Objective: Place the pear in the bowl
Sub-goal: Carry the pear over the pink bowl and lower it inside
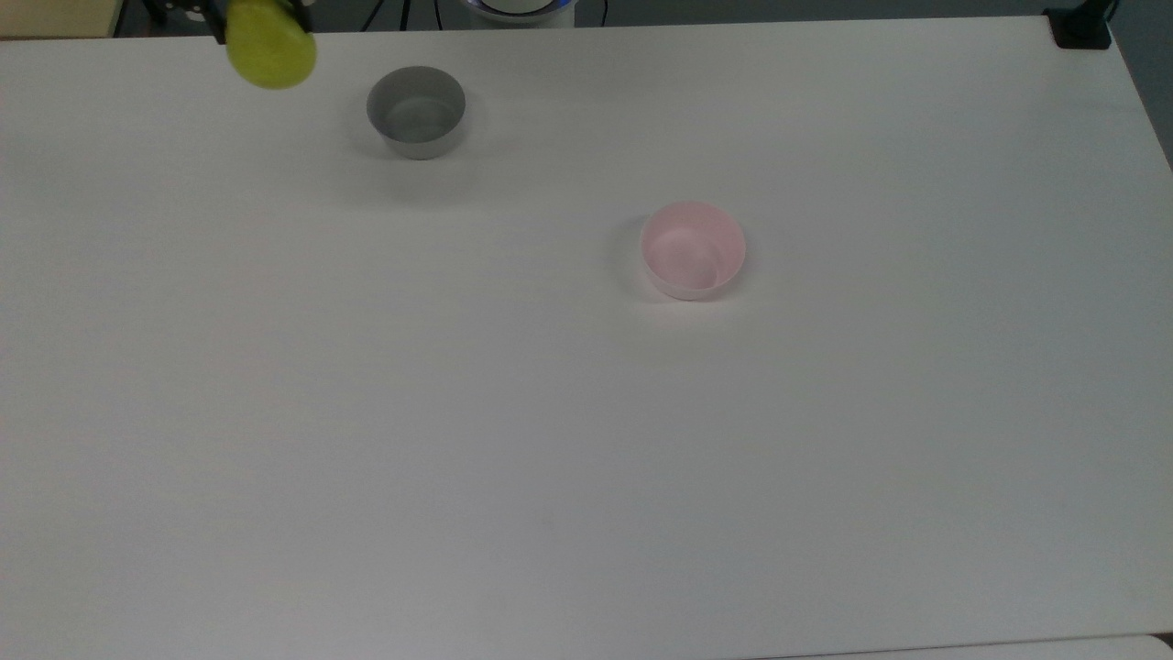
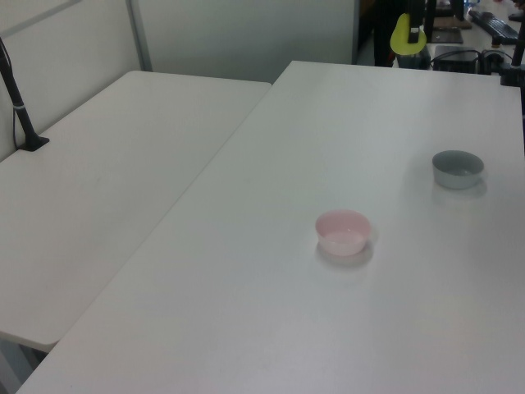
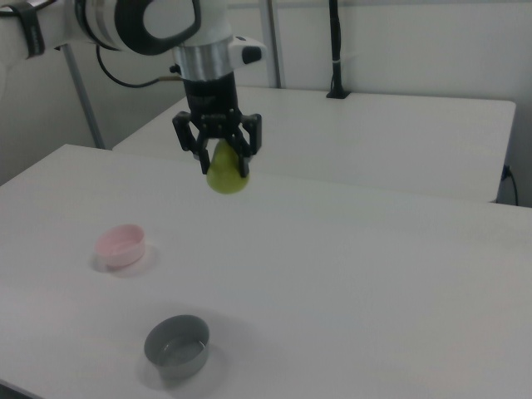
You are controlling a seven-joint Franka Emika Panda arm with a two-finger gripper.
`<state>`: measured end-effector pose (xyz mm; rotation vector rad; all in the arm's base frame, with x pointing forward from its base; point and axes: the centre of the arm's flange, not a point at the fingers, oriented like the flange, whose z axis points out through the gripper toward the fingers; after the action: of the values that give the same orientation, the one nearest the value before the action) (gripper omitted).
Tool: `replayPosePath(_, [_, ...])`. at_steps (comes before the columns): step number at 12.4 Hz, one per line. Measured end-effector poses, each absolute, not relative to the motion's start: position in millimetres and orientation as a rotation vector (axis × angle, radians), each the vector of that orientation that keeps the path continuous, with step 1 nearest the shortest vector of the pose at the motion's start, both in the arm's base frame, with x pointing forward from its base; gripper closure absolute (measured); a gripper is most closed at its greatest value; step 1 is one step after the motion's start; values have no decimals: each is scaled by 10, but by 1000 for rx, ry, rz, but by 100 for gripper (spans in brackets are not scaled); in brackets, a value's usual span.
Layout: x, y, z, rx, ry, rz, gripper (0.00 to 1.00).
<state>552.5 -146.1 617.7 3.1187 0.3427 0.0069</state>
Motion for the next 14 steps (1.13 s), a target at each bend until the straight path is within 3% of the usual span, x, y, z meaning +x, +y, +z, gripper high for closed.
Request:
replayPosePath(4, [5619, -575, 6228, 3188, 365, 43, 31])
replayPosePath(7, [5554, 29, 6035, 3208, 450, 34, 31])
replayPosePath(14, [5606, 1271, 4737, 3189, 521, 150, 31])
